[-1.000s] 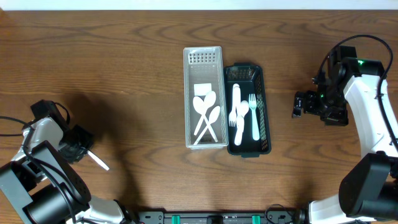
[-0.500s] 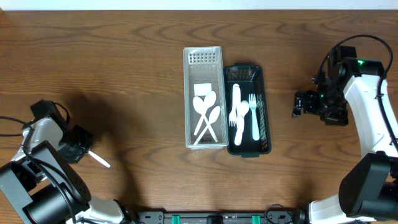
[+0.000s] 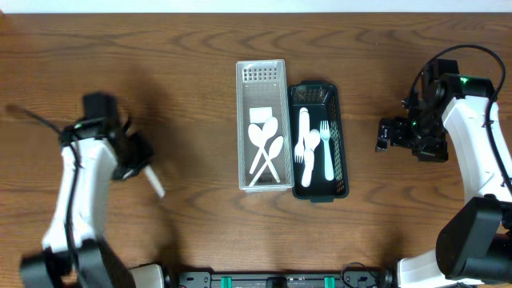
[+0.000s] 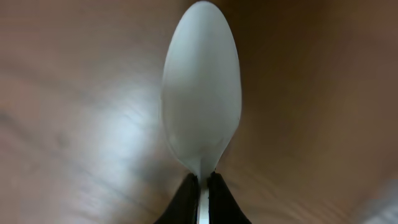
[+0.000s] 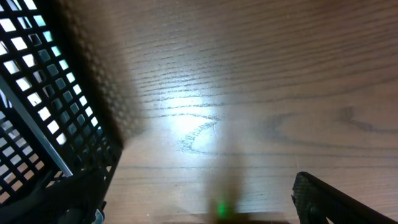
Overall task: Pack container
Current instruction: 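Carry the spoon into the white tray and release it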
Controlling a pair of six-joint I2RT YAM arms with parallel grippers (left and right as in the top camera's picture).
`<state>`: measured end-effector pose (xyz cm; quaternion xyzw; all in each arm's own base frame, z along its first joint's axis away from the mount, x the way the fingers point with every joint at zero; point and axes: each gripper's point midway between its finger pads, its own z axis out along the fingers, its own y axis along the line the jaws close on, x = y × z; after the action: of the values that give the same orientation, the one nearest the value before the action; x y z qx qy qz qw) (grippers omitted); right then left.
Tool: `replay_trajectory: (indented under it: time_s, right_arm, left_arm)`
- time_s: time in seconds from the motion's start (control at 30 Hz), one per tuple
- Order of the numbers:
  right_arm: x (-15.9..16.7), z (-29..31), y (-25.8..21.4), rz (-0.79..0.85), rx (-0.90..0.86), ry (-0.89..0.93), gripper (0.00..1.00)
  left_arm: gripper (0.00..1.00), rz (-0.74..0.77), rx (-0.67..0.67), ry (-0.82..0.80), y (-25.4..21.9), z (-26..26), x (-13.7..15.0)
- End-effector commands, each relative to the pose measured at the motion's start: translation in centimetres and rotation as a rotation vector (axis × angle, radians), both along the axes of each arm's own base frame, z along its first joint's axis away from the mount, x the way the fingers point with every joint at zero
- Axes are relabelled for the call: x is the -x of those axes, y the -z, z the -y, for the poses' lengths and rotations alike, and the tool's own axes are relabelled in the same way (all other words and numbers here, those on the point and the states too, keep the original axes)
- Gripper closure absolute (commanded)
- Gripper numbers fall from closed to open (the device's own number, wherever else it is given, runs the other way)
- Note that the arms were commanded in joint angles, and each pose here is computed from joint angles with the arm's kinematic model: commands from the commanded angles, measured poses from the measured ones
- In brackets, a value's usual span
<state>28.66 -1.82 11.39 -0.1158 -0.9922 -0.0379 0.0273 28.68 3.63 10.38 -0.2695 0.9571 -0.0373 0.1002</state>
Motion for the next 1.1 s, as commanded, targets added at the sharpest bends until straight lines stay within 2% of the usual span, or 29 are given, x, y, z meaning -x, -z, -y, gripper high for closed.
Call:
replay_trajectory:
  time_s: [0.0,0.13,0.23,0.43,0.7,0.87,0.93,1.03,1.07]
  right_arm:
    - [0.1,-0.3,0.0,-0.005,-0.008,-0.008,0.01]
    - [0.2,-0.3,0.0,-0.009,-0.009,-0.008,0.01]
    - [0.2,-0.3,0.0,-0.009,-0.009,-0.008,0.01]
    - [0.2,-0.3,0.0,-0.008,-0.009,-0.008,0.01]
    - [0.3,-0.3,0.0,-0.011,-0.009,-0.008,0.01]
    - [0.2,-0.3,0.0,-0.010,-0.009,-0.008,0.01]
    - [0.2,-0.3,0.0,-0.010,-0.009,-0.008,0.01]
    - [0.2,-0.3,0.0,-0.010,-0.009,-0.008,0.01]
    - [0.2,-0.3,0.0,-0.010,-0.009,-0.008,0.01]
  left_arm:
    - [0.94,0.164,-0.007,0.205,-6.1,5.4,-1.9]
    - [0.94,0.276,0.014,0.427,-10.5,12.6,-2.5]
    - [0.94,0.346,0.042,0.576,-12.0,17.8,-2.4]
    - [0.94,0.369,0.026,0.790,-9.9,24.7,-2.7]
    - [0.94,0.185,-0.008,0.833,-1.1,27.0,-4.5]
    - [0.93,0.160,-0.014,0.833,0.9,27.3,-5.1]
    - [0.78,0.177,-0.011,0.832,0.6,27.5,-5.4]
    - [0.75,0.206,-0.027,0.823,-0.3,27.3,-5.9]
    - [0.70,0.223,-0.043,0.815,-0.8,27.1,-6.1]
